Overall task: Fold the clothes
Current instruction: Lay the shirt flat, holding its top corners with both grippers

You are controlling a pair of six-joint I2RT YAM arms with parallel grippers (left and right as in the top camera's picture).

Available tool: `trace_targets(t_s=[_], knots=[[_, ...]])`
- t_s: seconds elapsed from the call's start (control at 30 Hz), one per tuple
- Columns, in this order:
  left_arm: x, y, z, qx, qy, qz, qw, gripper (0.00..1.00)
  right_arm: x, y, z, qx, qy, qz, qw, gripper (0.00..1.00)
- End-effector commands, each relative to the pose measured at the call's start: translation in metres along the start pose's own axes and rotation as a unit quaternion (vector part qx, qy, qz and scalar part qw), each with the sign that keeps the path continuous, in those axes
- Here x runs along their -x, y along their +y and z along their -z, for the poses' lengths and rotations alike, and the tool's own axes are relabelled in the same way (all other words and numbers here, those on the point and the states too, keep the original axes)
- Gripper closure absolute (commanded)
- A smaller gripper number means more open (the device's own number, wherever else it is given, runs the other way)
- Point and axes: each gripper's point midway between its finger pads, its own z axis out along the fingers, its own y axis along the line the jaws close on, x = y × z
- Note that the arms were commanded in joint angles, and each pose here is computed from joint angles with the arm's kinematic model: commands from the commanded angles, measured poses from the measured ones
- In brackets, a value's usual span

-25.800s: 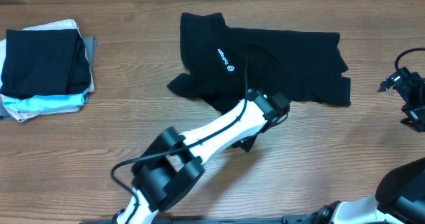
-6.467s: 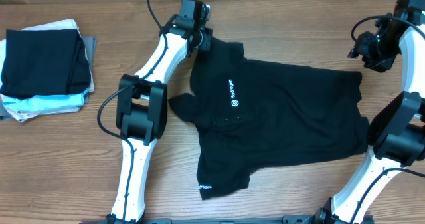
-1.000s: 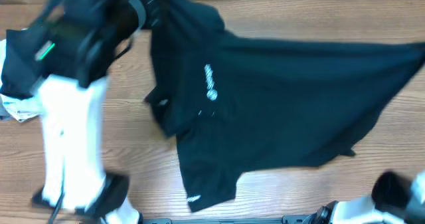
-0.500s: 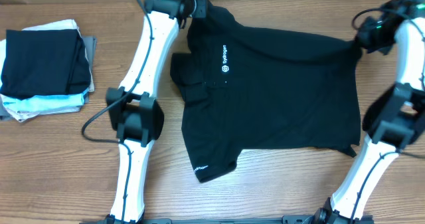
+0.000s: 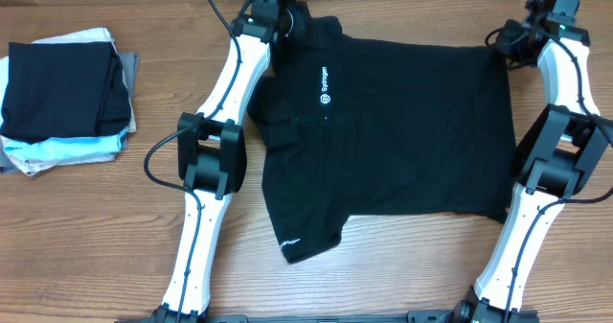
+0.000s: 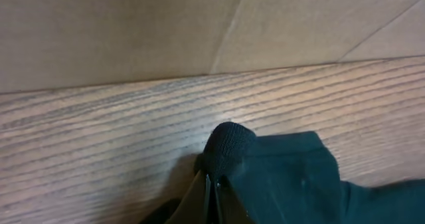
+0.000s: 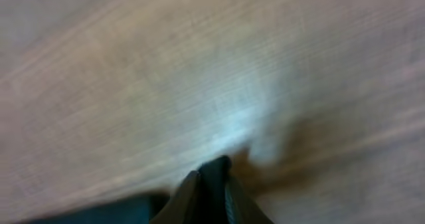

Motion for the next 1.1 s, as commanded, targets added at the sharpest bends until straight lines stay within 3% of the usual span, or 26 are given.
trace_targets(t_s=[0.0,0.07,0.17,0.27,0.33,0.43,0.53,0.6,0.63,0.7,0.73,0.8,1.07], knots=[[0.006,0.001,0.000,-0.001,-0.012,-0.010,1.000,0.96,0.022,0.004,0.010,-0.012,-0.039,0.009,0.999,0.82],[0.006,0.002,0.000,0.000,-0.012,-0.009,1.000,0.96,0.029,-0.001,0.011,-0.029,-0.054,0.010,0.998,0.72],[0.007,0.005,0.000,0.001,-0.013,-0.008,1.000,0.87,0.032,-0.006,0.011,-0.042,-0.060,0.010,0.997,0.48],[0.014,0.011,0.000,0.009,-0.027,-0.011,1.000,0.85,0.031,-0.007,0.011,-0.044,-0.059,0.010,0.997,0.44],[0.028,0.019,0.004,0.026,-0.051,-0.009,0.998,0.73,0.033,-0.002,0.015,-0.036,-0.060,0.011,0.998,0.38],[0.055,0.025,0.019,0.029,-0.083,-0.012,0.996,0.64,0.041,0.011,0.032,-0.011,-0.059,0.013,0.998,0.33],[0.072,0.025,0.043,0.020,-0.081,-0.008,0.997,0.66,0.048,0.022,0.061,0.001,-0.057,0.013,0.998,0.32],[0.069,0.019,0.059,0.006,-0.053,-0.006,0.999,0.75,0.046,0.027,0.080,0.005,-0.043,0.011,0.999,0.37],[0.064,0.015,0.066,-0.002,-0.034,-0.005,0.999,0.84,0.040,0.029,0.089,0.005,-0.029,0.009,1.000,0.44],[0.048,0.012,0.080,-0.006,0.014,0.000,1.000,0.96,0.030,0.029,0.100,0.001,-0.006,0.005,1.000,0.67],[0.037,0.011,0.086,-0.005,0.042,0.003,0.999,0.96,0.024,0.028,0.101,-0.001,0.008,0.002,1.000,0.83],[0.015,0.010,0.089,0.000,0.085,0.005,0.996,0.96,0.013,0.026,0.099,-0.005,0.028,-0.002,1.000,0.96],[-0.046,0.027,0.081,0.029,0.191,0.019,0.981,0.96,-0.018,0.019,0.064,0.000,0.071,-0.009,0.997,0.96]])
